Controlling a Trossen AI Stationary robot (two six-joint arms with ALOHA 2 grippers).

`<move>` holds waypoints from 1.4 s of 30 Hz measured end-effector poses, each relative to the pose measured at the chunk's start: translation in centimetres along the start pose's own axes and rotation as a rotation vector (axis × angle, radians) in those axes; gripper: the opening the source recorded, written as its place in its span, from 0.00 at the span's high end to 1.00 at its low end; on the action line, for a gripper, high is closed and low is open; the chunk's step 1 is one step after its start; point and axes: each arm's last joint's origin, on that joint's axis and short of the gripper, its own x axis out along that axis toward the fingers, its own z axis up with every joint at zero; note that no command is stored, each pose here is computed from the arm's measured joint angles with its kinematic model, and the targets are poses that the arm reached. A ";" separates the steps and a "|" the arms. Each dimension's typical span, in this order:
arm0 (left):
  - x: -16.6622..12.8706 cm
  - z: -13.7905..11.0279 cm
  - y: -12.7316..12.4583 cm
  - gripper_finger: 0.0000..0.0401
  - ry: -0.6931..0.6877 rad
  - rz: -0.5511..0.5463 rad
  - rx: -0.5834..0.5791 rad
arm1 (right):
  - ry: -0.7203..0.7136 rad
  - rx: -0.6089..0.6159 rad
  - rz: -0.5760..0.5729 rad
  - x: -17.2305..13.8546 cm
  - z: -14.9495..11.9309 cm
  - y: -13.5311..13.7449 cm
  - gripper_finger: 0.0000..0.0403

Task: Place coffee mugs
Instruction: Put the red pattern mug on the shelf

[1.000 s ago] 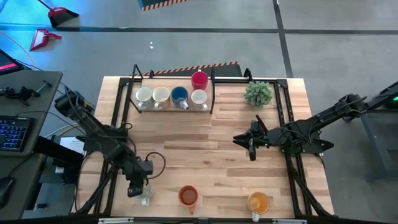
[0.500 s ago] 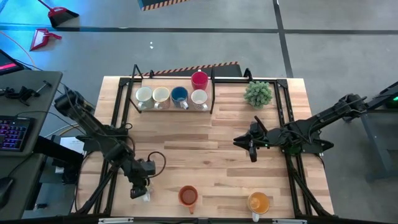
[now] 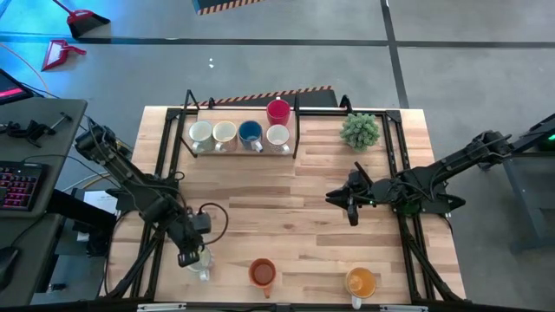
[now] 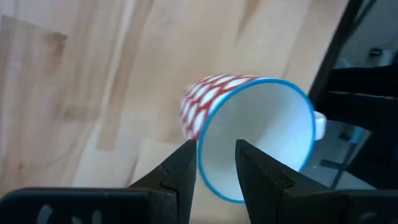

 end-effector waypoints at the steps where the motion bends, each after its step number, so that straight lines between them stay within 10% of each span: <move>1: 0.0 0.0 0.1 0.75 -0.001 0.011 -0.003 | 0.001 -0.001 0.000 0.0 0.0 0.0 0.83; 42: 6.8 1.5 -0.6 0.76 0.146 0.205 0.044 | 0.030 -0.012 0.003 0.0 -0.2 -0.1 0.83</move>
